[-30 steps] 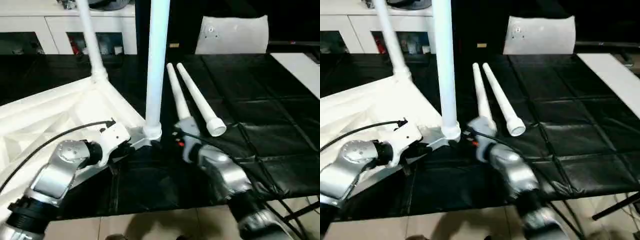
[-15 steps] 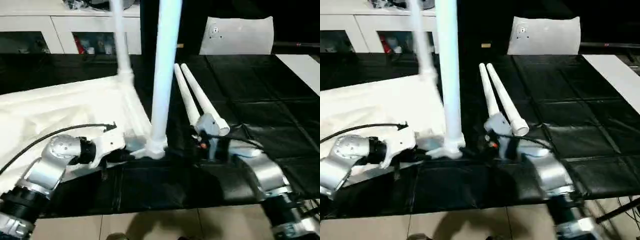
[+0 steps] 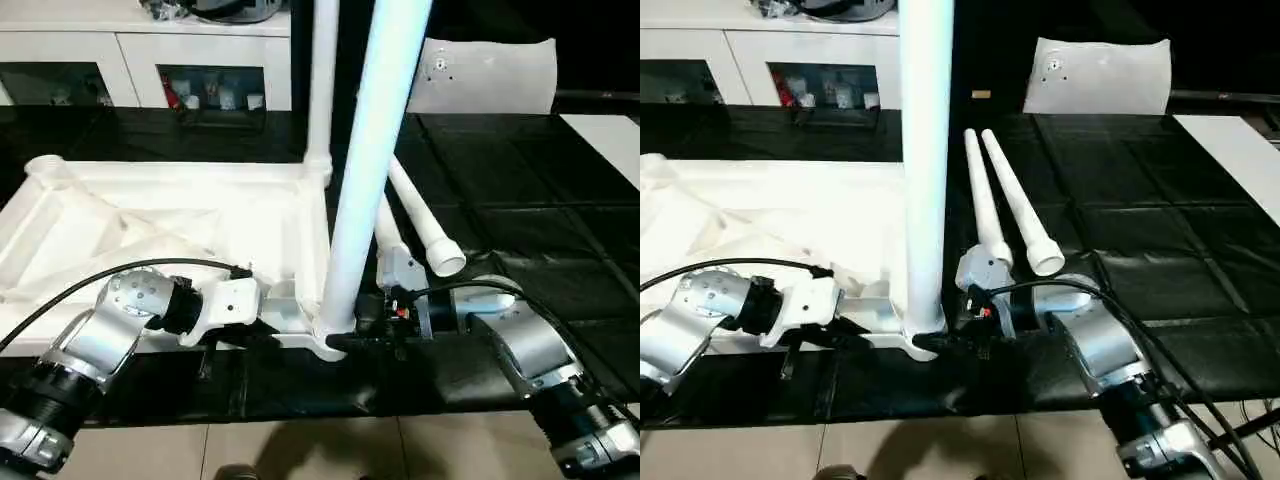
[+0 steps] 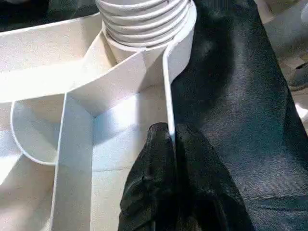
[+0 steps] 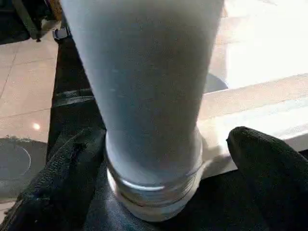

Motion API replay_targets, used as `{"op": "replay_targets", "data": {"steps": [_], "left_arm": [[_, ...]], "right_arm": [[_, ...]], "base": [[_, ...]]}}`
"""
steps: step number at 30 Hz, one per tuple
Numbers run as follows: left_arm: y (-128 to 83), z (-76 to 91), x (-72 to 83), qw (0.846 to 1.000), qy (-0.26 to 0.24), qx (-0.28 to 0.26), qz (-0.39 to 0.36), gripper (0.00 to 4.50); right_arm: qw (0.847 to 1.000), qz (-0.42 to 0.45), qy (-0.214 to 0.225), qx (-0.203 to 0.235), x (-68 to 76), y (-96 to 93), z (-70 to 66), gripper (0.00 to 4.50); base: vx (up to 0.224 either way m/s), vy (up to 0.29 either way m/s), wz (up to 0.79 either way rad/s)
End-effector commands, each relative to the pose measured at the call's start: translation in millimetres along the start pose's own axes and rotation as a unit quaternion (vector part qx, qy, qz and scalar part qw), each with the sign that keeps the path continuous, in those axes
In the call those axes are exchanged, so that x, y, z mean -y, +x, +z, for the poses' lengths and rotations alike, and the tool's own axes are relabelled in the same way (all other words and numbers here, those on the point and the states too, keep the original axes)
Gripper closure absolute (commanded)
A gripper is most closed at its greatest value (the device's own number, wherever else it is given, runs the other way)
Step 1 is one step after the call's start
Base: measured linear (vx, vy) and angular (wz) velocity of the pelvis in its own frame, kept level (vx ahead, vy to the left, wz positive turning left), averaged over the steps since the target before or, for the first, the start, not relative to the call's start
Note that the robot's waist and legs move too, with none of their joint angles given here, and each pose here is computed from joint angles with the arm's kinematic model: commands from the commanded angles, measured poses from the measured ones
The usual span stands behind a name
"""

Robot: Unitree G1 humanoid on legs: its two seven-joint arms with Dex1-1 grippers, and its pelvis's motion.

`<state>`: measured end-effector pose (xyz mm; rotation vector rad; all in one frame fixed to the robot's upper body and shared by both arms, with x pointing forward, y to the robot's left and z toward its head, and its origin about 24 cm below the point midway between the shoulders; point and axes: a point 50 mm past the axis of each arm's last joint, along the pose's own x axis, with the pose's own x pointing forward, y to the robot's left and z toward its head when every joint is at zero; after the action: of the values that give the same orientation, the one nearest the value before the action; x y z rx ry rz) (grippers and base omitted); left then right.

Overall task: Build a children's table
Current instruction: Rotate leg to tighten

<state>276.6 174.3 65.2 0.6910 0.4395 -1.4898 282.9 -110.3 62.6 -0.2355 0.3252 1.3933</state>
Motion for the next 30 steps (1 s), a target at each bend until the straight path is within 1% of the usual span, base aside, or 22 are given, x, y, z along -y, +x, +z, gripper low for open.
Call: {"op": "replay_targets", "data": {"steps": [1, 3, 5, 7, 8, 9, 14, 15, 16, 20, 21, 24, 25, 27, 28, 30], "left_arm": [[6, 7.4, -0.8, 0.999, 0.035, -0.007, -0.025, 4.5], [6, 7.5, -1.4, 0.999, 0.037, -0.008, -0.023, 4.5], [7, 7.6, -2.8, 0.999, 0.036, -0.007, -0.019, 4.5], [7, 7.0, -2.9, 0.999, 0.037, -0.007, -0.02, 4.5], [7, 6.6, -3.0, 0.999, 0.038, -0.008, -0.022, 4.5], [7, 6.3, -3.2, 0.999, 0.036, -0.008, -0.021, 4.5], [6, 5.3, -3.7, 0.999, 0.037, -0.01, -0.02, 4.5], [6, 4.2, -3.5, 0.999, 0.036, -0.012, -0.019, 4.5], [5, 3.5, -3.4, 0.999, 0.036, -0.013, -0.019, 4.5], [4, 1.5, -3.1, 0.999, 0.03, -0.014, -0.016, 4.5], [4, 1.2, -3.9, 1.0, 0.019, -0.008, -0.005, 4.5], [2, 0.9, -5.1, 1.0, 0.008, -0.003, 0.016, 4.5], [1, 1.0, -6.5, 0.999, -0.006, 0.001, 0.037, 4.5], [0, 1.4, -9.9, 0.996, -0.036, 0.011, 0.087, 4.5], [0, 2.9, -10.3, 0.992, -0.057, 0.021, 0.113, 4.5], [1, 6.5, -10.4, 0.984, -0.087, 0.037, 0.152, 4.5]], "right_arm": [[1.0, 0.012, -0.009, 0.002, 1.7, 2.5, 5.4, 0.38], [1.0, 0.014, -0.008, 0.004, 1.9, 2.9, 6.0, 0.51], [1.0, 0.015, -0.006, 0.006, 3.0, 4.1, 6.7, 0.82], [1.0, 0.02, -0.006, 0.003, 2.6, 5.2, 5.6, 0.87], [1.0, 0.023, -0.005, 0.002, 2.1, 6.4, 4.2, 1.02], [1.0, 0.025, -0.005, 0.001, 1.9, 7.1, 3.8, 1.02], [1.0, 0.03, -0.004, 0.0, 1.5, 9.0, 3.1, 1.51], [0.999, 0.032, -0.004, -0.001, 1.0, 10.1, 2.6, 1.51], [0.999, 0.033, -0.004, -0.002, 0.8, 10.6, 2.3, 1.63], [0.999, 0.034, 0.0, -0.002, 0.0, 13.0, 1.0, 1.73], [0.999, 0.031, 0.014, 0.002, -1.0, 15.5, -0.8, 1.74], [0.999, 0.021, 0.026, 0.012, -2.4, 19.6, -1.9, 1.75], [0.999, 0.012, 0.039, 0.022, -2.9, 22.8, -1.4, 1.75], [0.997, -0.013, 0.062, 0.044, -2.9, 29.9, -0.3, 1.75], [0.995, -0.034, 0.08, 0.053, -2.2, 35.9, -0.8, 1.75], [0.99, -0.071, 0.103, 0.06, -0.3, 46.5, -2.0, 1.76]], "base": [[0.0, 0.0, 0.0], [0.0, 0.0, 0.0], [0.0, 0.0, 0.0], [0.0, 0.0, 0.0], [0.0, 0.0, 0.0], [0.0, 0.0, 0.0], [0.0, 0.0, 0.0], [0.0, 0.0, 0.0], [0.0, 0.0, 0.0], [0.0, 0.0, 0.0], [0.0, 0.0, 0.0], [0.0, 0.0, 0.0], [0.0, 0.0, 0.0], [0.0, 0.0, 0.0], [0.0, 0.0, 0.0], [0.0, 0.0, 0.0]]}}
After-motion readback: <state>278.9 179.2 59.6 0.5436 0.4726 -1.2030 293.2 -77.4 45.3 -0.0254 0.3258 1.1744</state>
